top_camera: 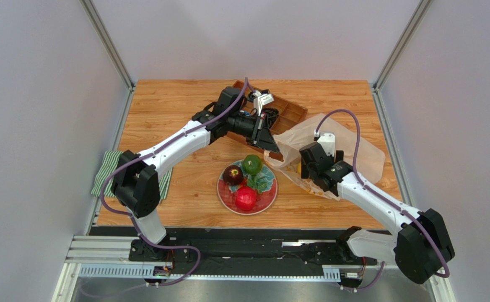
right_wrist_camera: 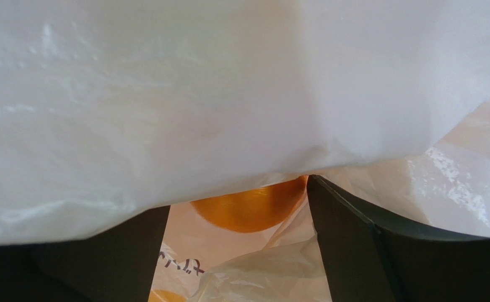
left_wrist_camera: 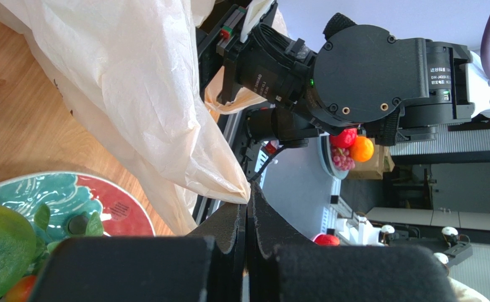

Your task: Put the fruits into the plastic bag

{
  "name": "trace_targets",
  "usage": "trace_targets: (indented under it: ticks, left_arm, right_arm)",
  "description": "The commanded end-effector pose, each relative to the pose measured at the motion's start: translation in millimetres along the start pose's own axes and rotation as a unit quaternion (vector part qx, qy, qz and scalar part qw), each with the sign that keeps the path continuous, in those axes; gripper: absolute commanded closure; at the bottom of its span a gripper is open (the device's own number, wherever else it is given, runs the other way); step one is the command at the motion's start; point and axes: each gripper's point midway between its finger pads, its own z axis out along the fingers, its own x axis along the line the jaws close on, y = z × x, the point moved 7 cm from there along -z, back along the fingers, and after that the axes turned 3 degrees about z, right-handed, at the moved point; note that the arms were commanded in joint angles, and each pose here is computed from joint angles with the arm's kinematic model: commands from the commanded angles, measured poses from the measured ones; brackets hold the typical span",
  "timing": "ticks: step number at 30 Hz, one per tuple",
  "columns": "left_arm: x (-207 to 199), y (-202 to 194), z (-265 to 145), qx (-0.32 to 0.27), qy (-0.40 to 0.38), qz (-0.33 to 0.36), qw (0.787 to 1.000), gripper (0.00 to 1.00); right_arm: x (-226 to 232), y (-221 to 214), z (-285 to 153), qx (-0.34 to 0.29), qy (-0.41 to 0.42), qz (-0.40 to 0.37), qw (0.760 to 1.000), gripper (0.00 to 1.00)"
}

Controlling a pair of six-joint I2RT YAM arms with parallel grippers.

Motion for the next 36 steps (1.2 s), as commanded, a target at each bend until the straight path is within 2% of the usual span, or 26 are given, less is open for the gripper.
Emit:
trace_targets:
  ticks: [1,12,14,17,18,22,25,26,27,30,35,36]
  left_arm:
    - [-23,15,-10,-0.023,-0.016,0.047,0.998,1.00]
    - [-24,15,-10,-0.023,-0.017,0.047,0.999,1.00]
    - [-23,16,-11,-0.024,-0.015,0.046,0.999,1.00]
    - [-22,15,-10,-0.023,-0.015,0.045,0.999,1.00]
    - [-22,15,-9,-0.022,-0.016,0.044,0.999,1.00]
    - [-22,15,-9,-0.022,-0.016,0.045,0.999,1.00]
    - [-22,15,-9,-0.022,-0.015,0.045,0.999,1.00]
    - [-22,15,-9,-0.022,-0.015,0.045,0.999,1.00]
    - [-22,15,-9,-0.022,-0.015,0.045,0.999,1.00]
    - [-21,15,-9,-0.023,-0.014,0.045,0.999,1.00]
    - [-21,15,-9,-0.022,-0.013,0.045,0.999,1.00]
    - [-21,15,-10,-0.023,-0.014,0.045,0.999,1.00]
  right_arm:
    - [5,10,1,-0.013,0.009,0.013,1.000,0.12]
    - [3,18,-11,-0.030,0.034,0.024,0.999,0.13]
    - [5,19,-16,-0.038,0.060,0.024,0.997,0.15]
    - [11,26,-37,-0.076,0.153,0.042,0.984,0.19]
    - [12,36,-54,-0.109,0.206,0.060,0.971,0.21]
    - [8,45,-87,-0.183,0.301,0.068,0.933,0.21]
    - [11,41,-100,-0.205,0.363,0.043,0.908,0.21]
    - [13,40,-104,-0.206,0.382,0.033,0.900,0.21]
    - [21,35,-113,-0.197,0.435,0.012,0.878,0.21]
    - [35,30,-128,-0.173,0.513,-0.009,0.840,0.24]
    - [61,16,-147,-0.144,0.572,-0.047,0.806,0.25]
    - [66,14,-149,-0.144,0.569,-0.051,0.808,0.25]
